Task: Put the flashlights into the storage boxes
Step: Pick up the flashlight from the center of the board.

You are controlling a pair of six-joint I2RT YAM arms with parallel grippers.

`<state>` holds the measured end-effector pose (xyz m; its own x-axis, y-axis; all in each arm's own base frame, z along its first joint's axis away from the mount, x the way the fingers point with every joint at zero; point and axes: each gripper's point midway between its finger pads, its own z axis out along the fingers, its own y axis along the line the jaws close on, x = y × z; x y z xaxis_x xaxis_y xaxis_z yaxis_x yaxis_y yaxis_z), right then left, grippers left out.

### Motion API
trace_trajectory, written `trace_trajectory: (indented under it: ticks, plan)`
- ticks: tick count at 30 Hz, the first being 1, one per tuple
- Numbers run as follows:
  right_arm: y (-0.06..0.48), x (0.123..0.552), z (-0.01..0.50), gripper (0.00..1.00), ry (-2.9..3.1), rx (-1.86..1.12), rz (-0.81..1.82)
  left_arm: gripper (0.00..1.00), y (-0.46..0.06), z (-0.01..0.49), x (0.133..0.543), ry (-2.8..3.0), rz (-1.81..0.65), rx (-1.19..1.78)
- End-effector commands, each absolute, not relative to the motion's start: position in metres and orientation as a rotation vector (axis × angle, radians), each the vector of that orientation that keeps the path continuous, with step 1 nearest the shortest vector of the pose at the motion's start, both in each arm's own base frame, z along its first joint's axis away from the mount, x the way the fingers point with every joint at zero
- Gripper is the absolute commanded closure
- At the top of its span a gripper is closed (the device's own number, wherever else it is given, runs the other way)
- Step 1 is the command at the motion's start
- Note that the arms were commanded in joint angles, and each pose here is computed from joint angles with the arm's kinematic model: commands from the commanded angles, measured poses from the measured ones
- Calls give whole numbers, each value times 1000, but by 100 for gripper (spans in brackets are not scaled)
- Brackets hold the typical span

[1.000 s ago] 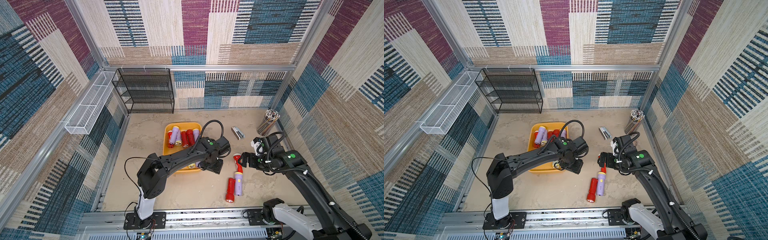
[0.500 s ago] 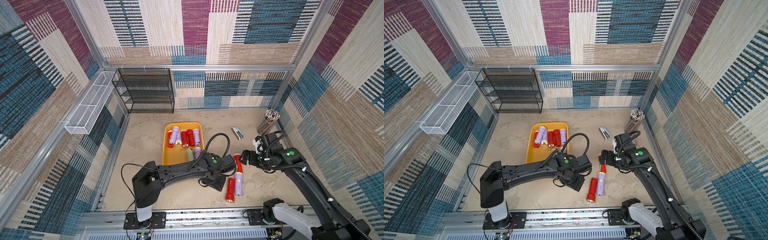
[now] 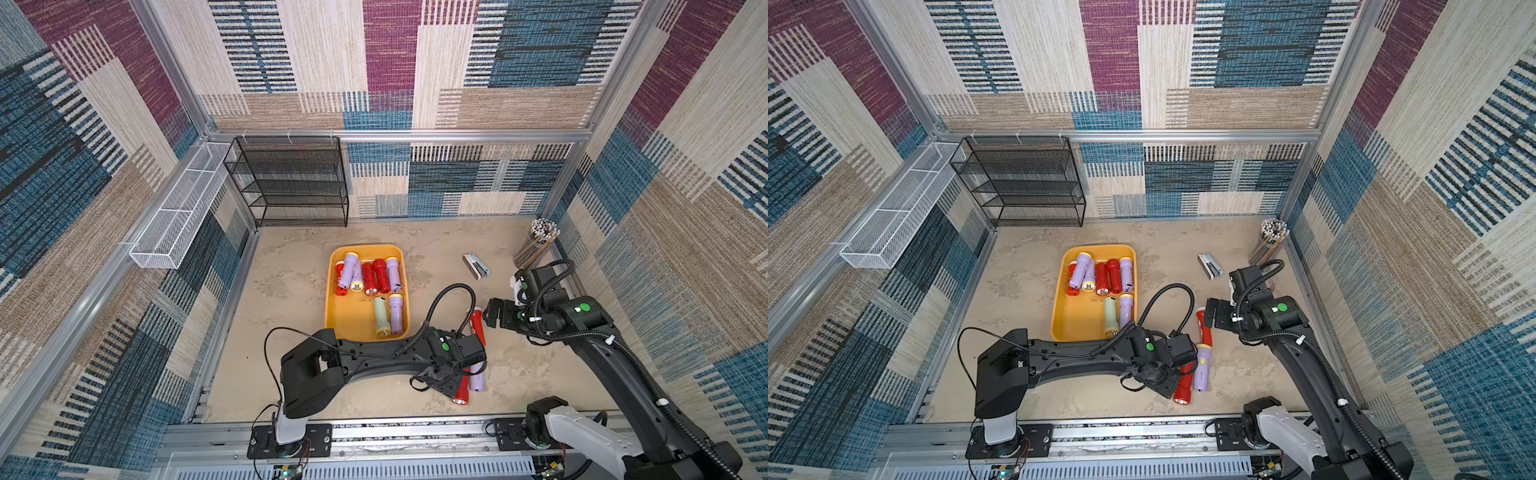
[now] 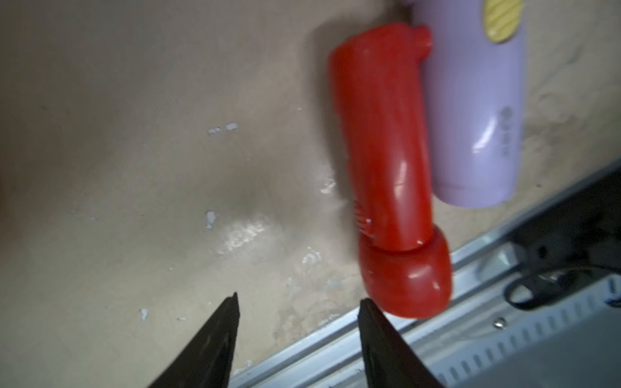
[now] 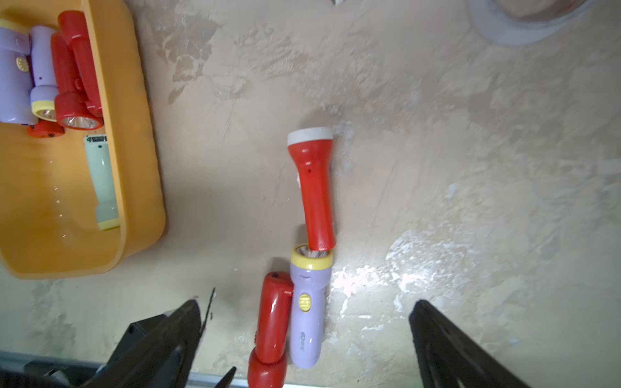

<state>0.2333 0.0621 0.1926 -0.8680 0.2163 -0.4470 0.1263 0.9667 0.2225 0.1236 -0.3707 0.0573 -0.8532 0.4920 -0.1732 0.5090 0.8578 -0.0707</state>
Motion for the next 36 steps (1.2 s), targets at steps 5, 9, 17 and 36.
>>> trace_trajectory:
  ticks: [5, 9, 17, 36]
  plan:
    - [46, 265, 279, 0, 2291, 234, 204, 37, -363, 69, 153, 2774, -142, 665]
    - [45, 264, 260, 0, 2339, 196, 163, 38, -376, 79, 145, 2774, -201, 611]
    - [54, 223, 271, 0, 2303, 216, 341, 36, -387, 79, 105, 2735, -169, 633]
    - [43, 181, 273, 0, 2353, 297, 347, 40, -425, 43, 127, 2726, -108, 680]
